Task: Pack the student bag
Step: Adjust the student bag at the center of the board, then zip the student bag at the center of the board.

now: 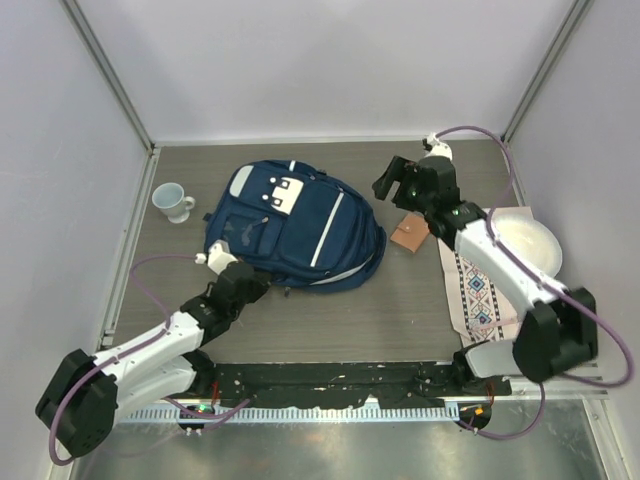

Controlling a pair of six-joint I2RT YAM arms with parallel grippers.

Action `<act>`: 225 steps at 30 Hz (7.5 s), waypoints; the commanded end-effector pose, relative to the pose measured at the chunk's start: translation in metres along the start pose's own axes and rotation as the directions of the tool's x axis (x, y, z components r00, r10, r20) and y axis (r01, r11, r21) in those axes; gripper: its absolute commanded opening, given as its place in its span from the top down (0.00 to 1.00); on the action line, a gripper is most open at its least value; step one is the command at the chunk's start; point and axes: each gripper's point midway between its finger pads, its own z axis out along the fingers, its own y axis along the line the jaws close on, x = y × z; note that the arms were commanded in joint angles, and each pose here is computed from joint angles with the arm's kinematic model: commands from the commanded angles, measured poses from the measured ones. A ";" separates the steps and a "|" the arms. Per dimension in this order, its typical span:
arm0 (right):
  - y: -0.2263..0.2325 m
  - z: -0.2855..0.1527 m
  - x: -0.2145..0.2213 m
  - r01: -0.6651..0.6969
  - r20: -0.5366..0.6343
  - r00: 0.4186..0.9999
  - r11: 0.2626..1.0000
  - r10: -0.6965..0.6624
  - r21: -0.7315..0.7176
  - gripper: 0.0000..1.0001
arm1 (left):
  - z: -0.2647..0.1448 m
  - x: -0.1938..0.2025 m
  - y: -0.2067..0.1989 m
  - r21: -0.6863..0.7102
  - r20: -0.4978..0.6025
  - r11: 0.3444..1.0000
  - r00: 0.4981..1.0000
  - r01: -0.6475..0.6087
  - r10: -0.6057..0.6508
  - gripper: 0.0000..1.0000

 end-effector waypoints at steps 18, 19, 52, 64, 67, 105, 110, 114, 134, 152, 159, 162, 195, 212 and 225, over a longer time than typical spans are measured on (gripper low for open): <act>0.091 -0.145 0.138 0.439 0.272 0.860 0.898 -0.431 0.032 0.05 | -0.025 -0.057 -0.051 0.126 0.187 0.990 0.979 0.061 -0.084 1.00; 0.093 -0.144 0.148 0.350 0.246 0.910 0.937 -0.335 -0.017 0.05 | -0.024 -0.056 -0.049 0.122 0.187 0.991 0.979 0.060 -0.082 1.00; 0.177 -0.107 0.294 0.424 0.201 0.904 0.851 -0.377 -0.310 0.38 | -0.026 -0.008 -0.058 0.218 0.062 0.976 0.997 0.023 -0.037 1.00; 0.179 -0.059 0.294 0.402 0.146 0.914 0.892 -0.378 -0.208 0.48 | -0.033 -0.013 -0.064 0.223 0.065 0.974 0.998 -0.026 0.012 1.00; 0.177 -0.048 0.290 0.399 0.146 0.914 0.903 -0.379 -0.158 0.53 | -0.034 -0.012 -0.065 0.228 0.061 0.973 0.998 -0.027 0.013 1.00; 0.088 -0.069 0.258 0.428 0.112 0.900 0.903 -0.422 -0.037 0.99 | -0.030 -0.020 -0.041 0.108 0.111 0.984 0.986 -0.140 0.128 1.00; 0.061 -0.076 0.250 0.405 0.091 0.911 0.914 -0.402 -0.013 0.99 | -0.030 -0.023 -0.032 0.068 0.122 0.983 0.979 -0.171 0.162 1.00; 0.045 -0.079 0.247 0.393 0.070 0.918 0.919 -0.391 -0.013 0.99 | -0.030 -0.026 -0.020 0.020 0.105 0.972 0.968 -0.232 0.229 1.00; 0.102 -0.093 0.276 0.415 0.043 0.906 0.863 -0.421 -0.287 0.99 | -0.051 0.024 -0.024 0.173 -0.087 0.983 0.993 -0.058 0.074 0.10; 0.090 -0.096 0.265 0.418 0.047 0.904 0.854 -0.425 -0.309 0.99 | -0.036 0.064 -0.080 0.265 0.056 0.954 0.986 0.138 -0.158 0.09; 0.083 -0.100 0.271 0.410 0.026 0.905 0.853 -0.425 -0.324 0.99 | -0.032 0.058 -0.079 0.343 0.081 0.904 0.951 0.255 -0.299 0.17; 0.081 -0.100 0.273 0.413 0.021 0.903 0.851 -0.430 -0.323 0.99 | -0.032 0.056 -0.082 0.351 0.084 0.898 0.946 0.266 -0.314 0.25; 0.014 -0.094 0.258 0.413 -0.012 0.908 0.900 -0.418 -0.139 0.99 | -0.047 0.027 0.025 0.176 -0.054 0.967 0.980 -0.182 0.194 1.00; 0.053 -0.137 0.287 0.453 0.061 0.888 0.844 -0.456 -0.288 0.99 | 0.007 0.017 -0.038 0.210 -0.152 0.900 0.896 -0.382 0.416 1.00; 0.100 -0.123 0.309 0.506 0.067 0.855 0.796 -0.515 -0.332 0.99 | 0.006 -0.017 -0.029 0.151 -0.143 0.954 0.949 -0.258 0.280 0.38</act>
